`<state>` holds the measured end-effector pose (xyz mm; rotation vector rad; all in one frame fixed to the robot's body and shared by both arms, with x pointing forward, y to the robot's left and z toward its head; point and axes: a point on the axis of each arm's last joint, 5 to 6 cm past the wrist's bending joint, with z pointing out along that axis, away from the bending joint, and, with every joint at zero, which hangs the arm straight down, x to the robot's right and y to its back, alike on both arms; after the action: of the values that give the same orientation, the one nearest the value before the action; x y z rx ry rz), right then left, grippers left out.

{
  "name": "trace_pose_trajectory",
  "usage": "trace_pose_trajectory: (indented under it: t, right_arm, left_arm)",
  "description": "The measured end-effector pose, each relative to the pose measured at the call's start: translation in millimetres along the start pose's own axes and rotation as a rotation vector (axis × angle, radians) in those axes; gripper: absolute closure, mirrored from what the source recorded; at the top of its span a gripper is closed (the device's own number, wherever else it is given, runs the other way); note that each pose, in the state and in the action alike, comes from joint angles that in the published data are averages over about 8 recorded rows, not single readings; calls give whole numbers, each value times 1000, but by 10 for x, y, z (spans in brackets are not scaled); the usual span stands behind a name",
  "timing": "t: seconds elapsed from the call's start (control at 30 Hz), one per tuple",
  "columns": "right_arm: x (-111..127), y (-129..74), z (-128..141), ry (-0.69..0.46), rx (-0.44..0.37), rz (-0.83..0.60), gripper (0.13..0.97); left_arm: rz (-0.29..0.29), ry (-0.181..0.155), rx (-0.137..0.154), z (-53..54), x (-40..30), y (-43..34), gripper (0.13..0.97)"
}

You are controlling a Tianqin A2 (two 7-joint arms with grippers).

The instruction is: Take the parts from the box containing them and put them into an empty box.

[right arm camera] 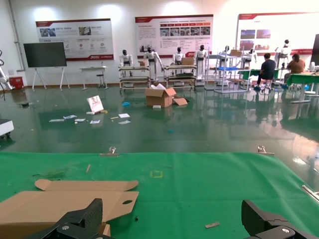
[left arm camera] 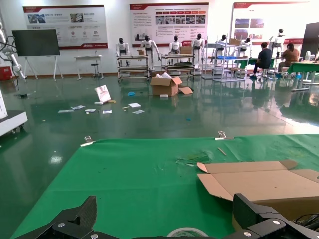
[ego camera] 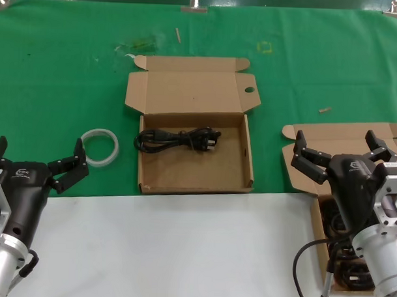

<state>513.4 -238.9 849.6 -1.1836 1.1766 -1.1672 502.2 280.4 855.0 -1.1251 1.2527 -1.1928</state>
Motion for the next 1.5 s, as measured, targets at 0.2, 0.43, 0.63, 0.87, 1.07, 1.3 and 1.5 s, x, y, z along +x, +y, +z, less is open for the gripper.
trace_pose_trajectory:
  t: [0.2, 0.43, 0.63, 0.87, 1.07, 1.3, 1.5]
  right_arm:
    - [0, 0, 0, 0, 0, 0, 130]
    - [0, 0, 0, 0, 0, 0, 130]
    - [0, 0, 0, 0, 0, 0, 130]
    - [0, 0, 0, 0, 0, 0, 130]
    - [0, 0, 0, 0, 0, 0, 130]
    - [0, 0, 0, 0, 0, 0, 130]
    - [0, 0, 0, 0, 0, 0, 130]
  left_arm:
    - [0, 0, 0, 0, 0, 0, 132]
    - [0, 0, 0, 0, 0, 0, 132]
    - [0, 0, 0, 0, 0, 0, 132]
    - [0, 0, 0, 0, 0, 0, 132]
    - [0, 0, 0, 0, 0, 0, 132]
    - [0, 0, 0, 0, 0, 0, 132]
    - [0, 0, 0, 0, 0, 0, 132]
